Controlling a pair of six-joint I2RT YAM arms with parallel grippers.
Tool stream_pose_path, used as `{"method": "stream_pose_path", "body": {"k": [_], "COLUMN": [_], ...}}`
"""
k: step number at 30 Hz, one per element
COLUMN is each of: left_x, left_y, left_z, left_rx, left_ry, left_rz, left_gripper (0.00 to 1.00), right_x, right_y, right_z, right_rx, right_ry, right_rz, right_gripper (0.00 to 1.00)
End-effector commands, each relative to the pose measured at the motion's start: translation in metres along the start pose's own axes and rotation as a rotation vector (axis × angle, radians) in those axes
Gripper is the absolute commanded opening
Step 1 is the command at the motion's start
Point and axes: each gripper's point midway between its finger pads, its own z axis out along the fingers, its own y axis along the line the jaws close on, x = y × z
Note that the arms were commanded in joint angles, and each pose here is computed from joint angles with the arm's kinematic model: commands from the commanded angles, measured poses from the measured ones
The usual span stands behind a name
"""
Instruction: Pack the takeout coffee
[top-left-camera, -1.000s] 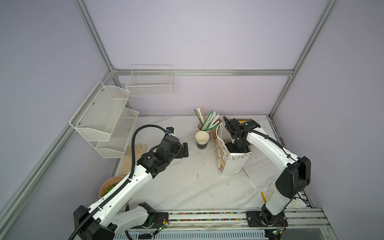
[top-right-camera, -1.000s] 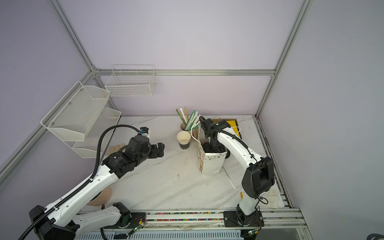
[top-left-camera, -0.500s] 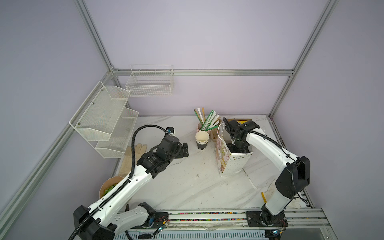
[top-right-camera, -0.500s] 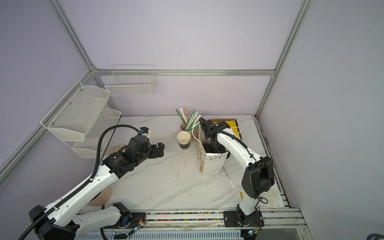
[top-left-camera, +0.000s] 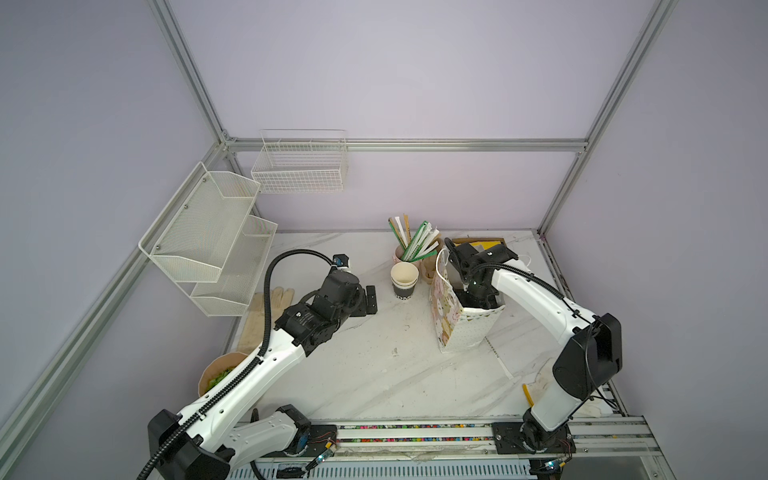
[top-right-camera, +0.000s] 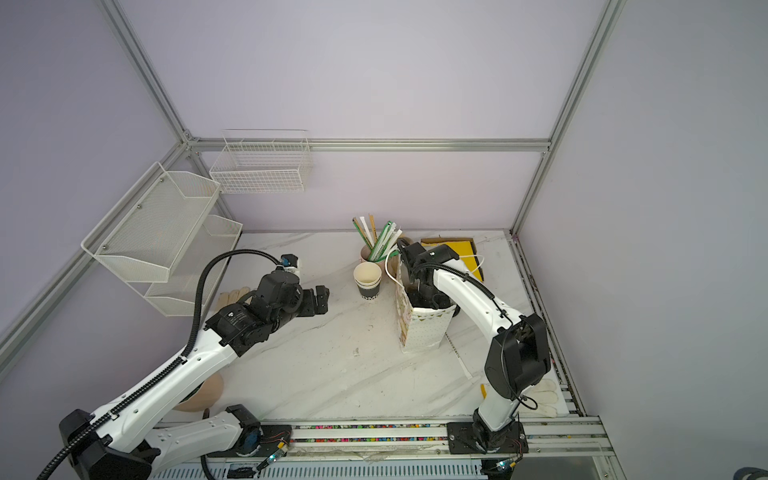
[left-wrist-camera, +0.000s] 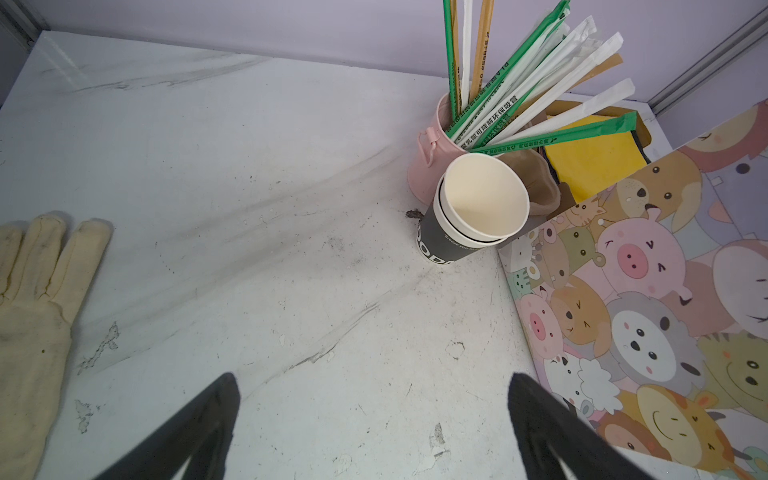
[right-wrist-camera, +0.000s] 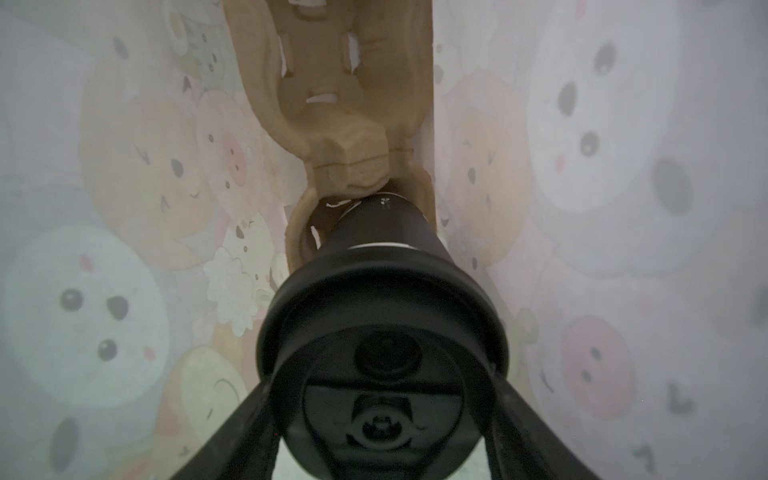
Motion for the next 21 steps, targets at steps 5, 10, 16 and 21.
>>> {"method": "stream_pose_path", "body": {"k": [5, 10, 16, 21], "left_x": [-0.037, -0.036, -0.036, -0.031], "left_y": [-0.01, -0.01, -0.011, -0.023], "left_z": [-0.019, -0.019, -0.019, -0.017], "left_rx": [0.034, 0.036, 0.043, 0.11], "left_ry": [-0.089, -0.089, -0.084, -0.06], "left_rz": [-0.023, -0.023, -0.032, -0.07], "left_gripper": [1.0, 1.0, 1.0, 1.0], "right_x": [0.015, 0.019, 0.018, 0.016], "right_y": [0.0, -0.001, 0.002, 0.002], "right_z": [-0.001, -0.002, -0.003, -0.004], "right_rx": [-0.028, -0.035, -0.042, -0.026], "right_ry": [0.016, 0.015, 0.008, 0.01], "right_rz": [-0.006, 0.007, 0.016, 0.016], "right_gripper": [0.6, 0.6, 0.6, 0.6]}}
